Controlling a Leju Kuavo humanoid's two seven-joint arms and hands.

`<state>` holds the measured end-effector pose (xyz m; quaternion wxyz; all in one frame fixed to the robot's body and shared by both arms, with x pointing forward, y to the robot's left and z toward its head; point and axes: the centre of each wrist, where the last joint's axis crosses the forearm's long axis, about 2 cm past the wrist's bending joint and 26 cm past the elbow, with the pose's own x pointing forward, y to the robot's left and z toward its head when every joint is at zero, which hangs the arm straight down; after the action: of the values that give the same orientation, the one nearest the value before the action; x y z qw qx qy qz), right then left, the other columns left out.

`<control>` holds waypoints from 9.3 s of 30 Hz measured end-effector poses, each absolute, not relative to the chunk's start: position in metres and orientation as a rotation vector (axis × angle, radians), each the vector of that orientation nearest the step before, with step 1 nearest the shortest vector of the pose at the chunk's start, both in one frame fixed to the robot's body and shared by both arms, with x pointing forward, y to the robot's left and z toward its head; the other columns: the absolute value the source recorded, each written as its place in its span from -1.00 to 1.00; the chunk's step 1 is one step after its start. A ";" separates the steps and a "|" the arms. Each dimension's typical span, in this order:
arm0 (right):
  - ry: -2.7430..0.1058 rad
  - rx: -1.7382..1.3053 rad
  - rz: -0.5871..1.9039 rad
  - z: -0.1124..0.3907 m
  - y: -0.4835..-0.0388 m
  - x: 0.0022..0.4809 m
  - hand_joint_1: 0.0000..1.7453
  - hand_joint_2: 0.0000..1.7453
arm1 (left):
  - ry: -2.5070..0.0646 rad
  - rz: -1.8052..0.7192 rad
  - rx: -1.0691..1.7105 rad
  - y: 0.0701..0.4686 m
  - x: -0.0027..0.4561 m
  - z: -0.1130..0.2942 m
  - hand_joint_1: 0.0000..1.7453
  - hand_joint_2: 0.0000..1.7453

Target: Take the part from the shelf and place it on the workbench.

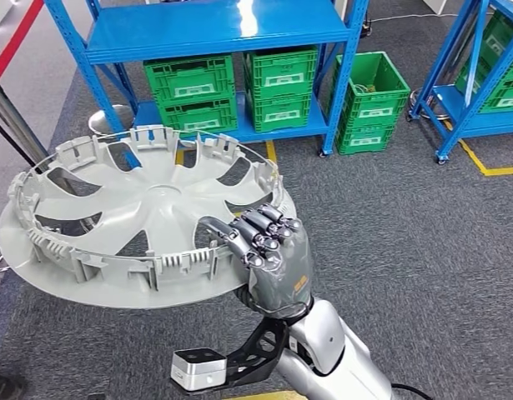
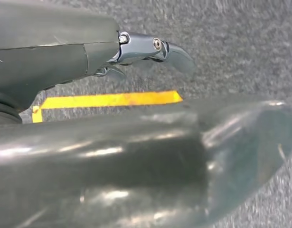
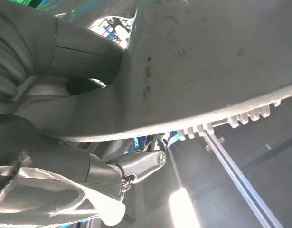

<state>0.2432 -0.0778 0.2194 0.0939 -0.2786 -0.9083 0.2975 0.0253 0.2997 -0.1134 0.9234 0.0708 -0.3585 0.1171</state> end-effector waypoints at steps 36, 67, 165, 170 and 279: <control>-2.692 -0.832 0.894 0.219 -0.072 0.245 1.00 1.00 | -0.743 0.233 0.136 0.299 0.027 -0.113 -1.00 -1.00; -2.666 -0.861 0.874 0.216 -0.081 0.253 1.00 1.00 | -0.737 0.256 0.136 0.297 0.027 -0.113 -1.00 -1.00; -2.631 -0.743 0.847 0.212 -0.073 0.264 1.00 1.00 | -0.734 0.170 0.123 0.314 0.026 -0.113 -1.00 -1.00; -2.626 -0.742 0.841 0.211 -0.074 0.263 1.00 1.00 | -0.736 0.167 0.120 0.313 0.028 -0.113 -1.00 -1.00; -2.593 -0.846 0.866 0.211 -0.076 0.266 1.00 1.00 | -0.728 0.066 0.080 0.319 0.026 -0.113 -1.00 -1.00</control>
<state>0.2665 -0.0758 0.2114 0.1396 -0.2927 -0.8972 0.2997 0.0257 0.3193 -0.1127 0.9331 0.0391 -0.3561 0.0323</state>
